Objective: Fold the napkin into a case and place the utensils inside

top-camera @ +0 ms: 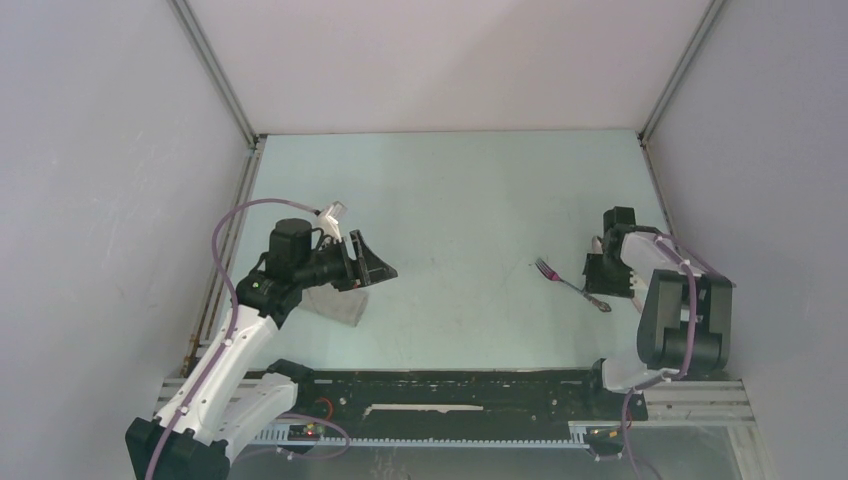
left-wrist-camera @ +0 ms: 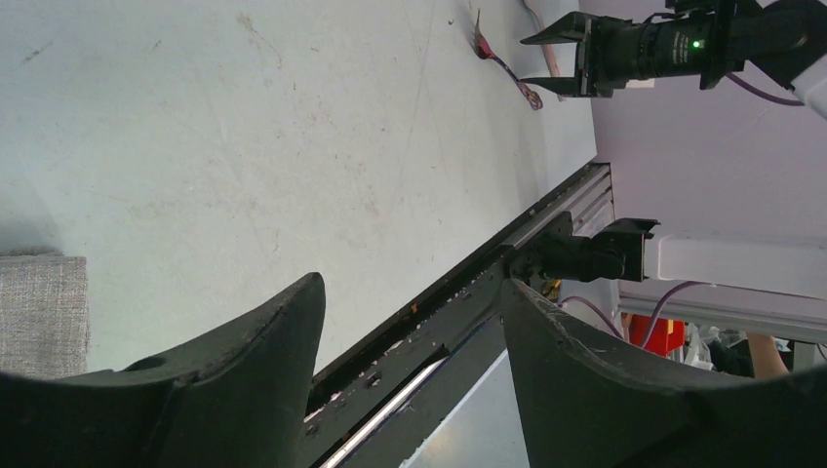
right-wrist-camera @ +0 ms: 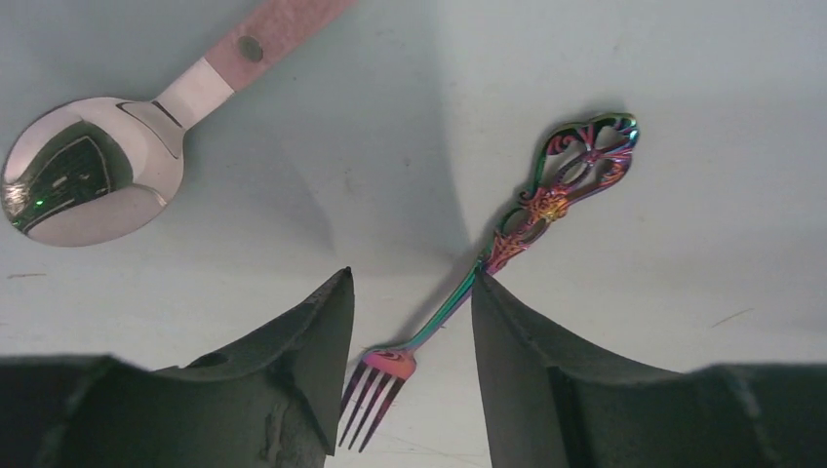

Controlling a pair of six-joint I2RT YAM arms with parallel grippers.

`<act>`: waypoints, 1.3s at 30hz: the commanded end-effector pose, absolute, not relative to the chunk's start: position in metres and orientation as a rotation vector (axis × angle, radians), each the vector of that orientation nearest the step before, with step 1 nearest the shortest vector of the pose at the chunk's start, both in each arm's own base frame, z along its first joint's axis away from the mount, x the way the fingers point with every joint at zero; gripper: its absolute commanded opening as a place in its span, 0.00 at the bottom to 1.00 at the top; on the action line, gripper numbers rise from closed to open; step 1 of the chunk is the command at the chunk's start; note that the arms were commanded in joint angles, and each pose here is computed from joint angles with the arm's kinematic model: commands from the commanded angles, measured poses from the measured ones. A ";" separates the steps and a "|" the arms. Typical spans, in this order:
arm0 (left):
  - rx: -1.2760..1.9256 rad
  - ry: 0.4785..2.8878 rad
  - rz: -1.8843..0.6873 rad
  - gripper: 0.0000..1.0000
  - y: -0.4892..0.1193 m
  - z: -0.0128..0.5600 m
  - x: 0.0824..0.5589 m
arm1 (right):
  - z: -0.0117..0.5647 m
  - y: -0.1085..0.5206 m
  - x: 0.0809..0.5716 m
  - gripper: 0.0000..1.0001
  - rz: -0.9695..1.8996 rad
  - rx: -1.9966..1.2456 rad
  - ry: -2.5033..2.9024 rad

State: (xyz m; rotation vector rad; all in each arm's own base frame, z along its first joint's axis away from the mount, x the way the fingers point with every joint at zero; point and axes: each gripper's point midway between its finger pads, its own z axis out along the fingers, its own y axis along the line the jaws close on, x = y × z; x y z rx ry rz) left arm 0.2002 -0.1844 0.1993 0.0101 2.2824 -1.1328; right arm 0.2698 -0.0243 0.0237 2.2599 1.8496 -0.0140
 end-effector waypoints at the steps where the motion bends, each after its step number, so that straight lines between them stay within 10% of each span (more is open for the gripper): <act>1: 0.071 2.227 -1.138 0.72 -0.186 0.218 0.199 | 0.018 -0.020 0.273 0.53 -0.086 2.306 1.847; 9: 0.072 2.221 -1.132 0.72 -0.186 0.224 0.200 | 0.001 0.001 0.278 0.48 -0.075 2.311 1.937; 13: 0.066 2.224 -1.130 0.73 -0.185 0.223 0.200 | -0.004 0.019 0.284 0.19 -0.052 2.227 2.033; 19: 0.060 2.237 -1.110 0.73 -0.184 0.220 0.203 | -0.004 0.078 0.290 0.10 -0.033 1.920 2.329; 39: -0.326 2.251 -0.986 0.72 -0.164 0.184 0.226 | 0.030 0.252 0.279 0.00 -0.054 -0.405 2.699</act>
